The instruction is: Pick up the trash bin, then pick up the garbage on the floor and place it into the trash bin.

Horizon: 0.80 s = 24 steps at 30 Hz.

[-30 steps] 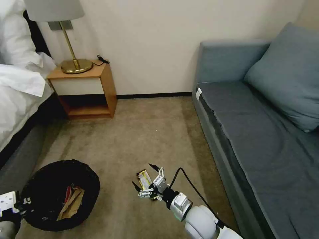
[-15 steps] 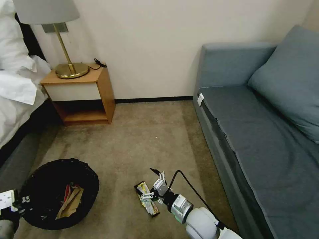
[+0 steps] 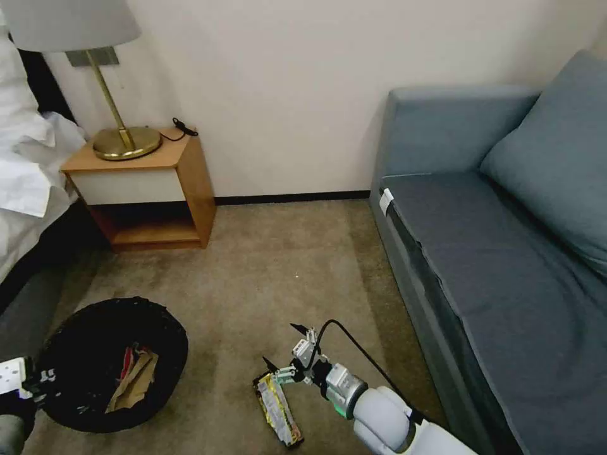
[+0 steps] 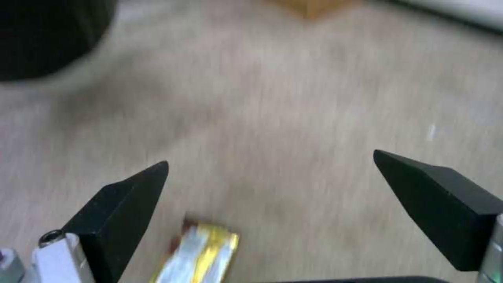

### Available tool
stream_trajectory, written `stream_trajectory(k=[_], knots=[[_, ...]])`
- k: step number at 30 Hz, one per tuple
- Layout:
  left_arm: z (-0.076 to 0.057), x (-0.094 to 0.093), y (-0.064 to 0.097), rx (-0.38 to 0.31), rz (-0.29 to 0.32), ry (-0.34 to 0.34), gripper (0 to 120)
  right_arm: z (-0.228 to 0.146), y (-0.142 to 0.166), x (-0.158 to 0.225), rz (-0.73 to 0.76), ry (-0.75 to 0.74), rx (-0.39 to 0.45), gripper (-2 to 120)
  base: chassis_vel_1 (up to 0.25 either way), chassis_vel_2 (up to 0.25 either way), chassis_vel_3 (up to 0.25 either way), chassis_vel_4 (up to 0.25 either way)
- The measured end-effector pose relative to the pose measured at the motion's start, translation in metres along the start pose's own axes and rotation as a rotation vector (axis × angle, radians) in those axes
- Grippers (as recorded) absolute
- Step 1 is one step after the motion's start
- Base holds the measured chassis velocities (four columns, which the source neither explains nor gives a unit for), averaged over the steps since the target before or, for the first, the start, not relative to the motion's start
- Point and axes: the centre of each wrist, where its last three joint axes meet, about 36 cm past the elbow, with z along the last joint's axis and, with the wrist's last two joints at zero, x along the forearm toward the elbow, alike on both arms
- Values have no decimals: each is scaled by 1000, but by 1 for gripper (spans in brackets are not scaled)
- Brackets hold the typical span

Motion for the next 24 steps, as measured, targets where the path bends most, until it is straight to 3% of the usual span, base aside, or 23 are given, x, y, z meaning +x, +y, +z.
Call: stream_trajectory(k=[3,8,17,24], knots=[[-1,0,0,-2,0,-2,3,-9,-3,-7,-42,156,-60,100,0,0,0,0],[1,-3,2,2,-1,4,3,-21,-7,-31,-113,273,-89,100,0,0,0,0],[-1,2,7,-11,-28,-4,3,-35,-8,-75,-168,403,-81,100,0,0,0,0],[-2,5,3,-9,-18,0,3,-29,5,-82,-199,482,-112,100,0,0,0,0]])
